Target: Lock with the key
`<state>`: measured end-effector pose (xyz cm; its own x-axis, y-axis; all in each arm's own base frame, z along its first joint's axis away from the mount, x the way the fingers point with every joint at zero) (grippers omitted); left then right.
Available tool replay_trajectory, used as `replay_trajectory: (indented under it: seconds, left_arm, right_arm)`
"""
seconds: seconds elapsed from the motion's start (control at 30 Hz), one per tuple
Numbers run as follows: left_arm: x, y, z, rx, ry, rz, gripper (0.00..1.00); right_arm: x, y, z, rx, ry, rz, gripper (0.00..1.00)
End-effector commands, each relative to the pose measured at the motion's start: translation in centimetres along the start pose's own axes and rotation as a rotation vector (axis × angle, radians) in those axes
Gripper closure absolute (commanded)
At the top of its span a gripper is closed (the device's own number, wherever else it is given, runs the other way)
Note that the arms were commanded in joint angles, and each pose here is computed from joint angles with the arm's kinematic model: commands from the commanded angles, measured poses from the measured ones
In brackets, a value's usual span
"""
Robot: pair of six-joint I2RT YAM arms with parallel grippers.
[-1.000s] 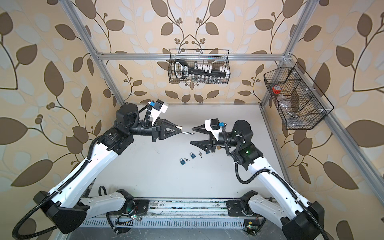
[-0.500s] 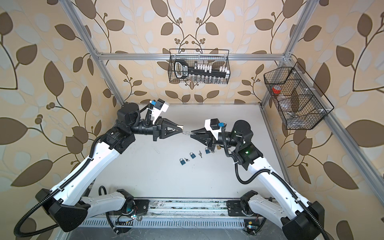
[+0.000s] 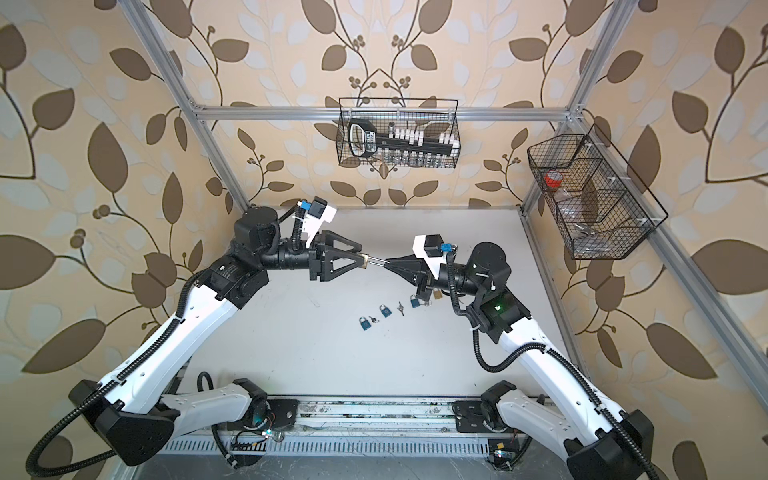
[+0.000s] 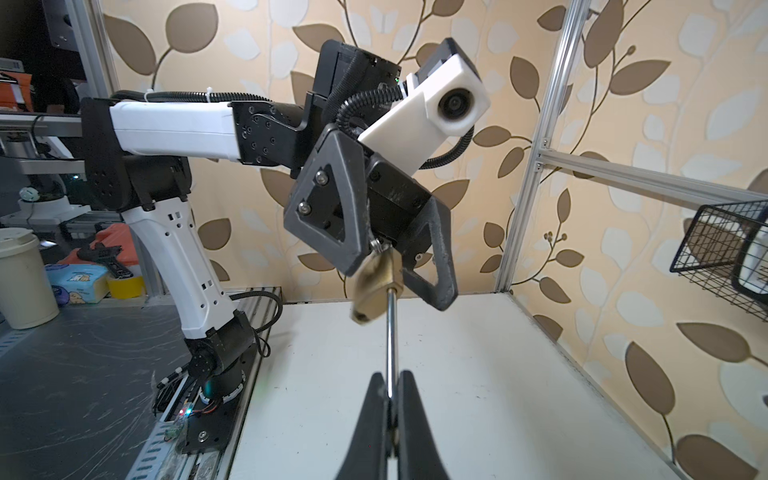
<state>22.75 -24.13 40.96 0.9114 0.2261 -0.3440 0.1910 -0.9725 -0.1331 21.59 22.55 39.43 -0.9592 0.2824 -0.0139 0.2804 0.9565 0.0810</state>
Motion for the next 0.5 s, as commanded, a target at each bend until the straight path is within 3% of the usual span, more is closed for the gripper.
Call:
replay_trajectory:
  seconds: [0.0, 0.1, 0.47]
  left_arm:
    - [-0.3, -2.0, -2.2, -0.054, 0.120, -0.148, 0.32]
    - [-0.5, -2.0, -2.3, -0.051, 0.144, -0.135, 0.31]
    - [-2.9, -0.8, -2.3, -0.029, 0.196, 0.133, 0.31]
  right_arm:
    - [0.0, -0.5, -0.8, -0.013, 0.001, 0.043, 1.00]
    - [0.2, -0.5, -0.8, -0.006, 0.009, 0.031, 1.00]
    - [1.3, -0.1, -0.6, 0.040, 0.056, -0.072, 1.00]
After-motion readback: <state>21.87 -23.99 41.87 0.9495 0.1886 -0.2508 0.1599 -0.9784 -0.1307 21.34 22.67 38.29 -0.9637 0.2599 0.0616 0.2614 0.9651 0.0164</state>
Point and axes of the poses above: each gripper's point midway between its finger pads, its own y axis out along the fingers, its own x axis along the line the jaws close on, z = x × y, the point moved 3 cm from there along -y, back along the fingers, and after that the axes turned 6 degrees about y, right-handed, at the moved point
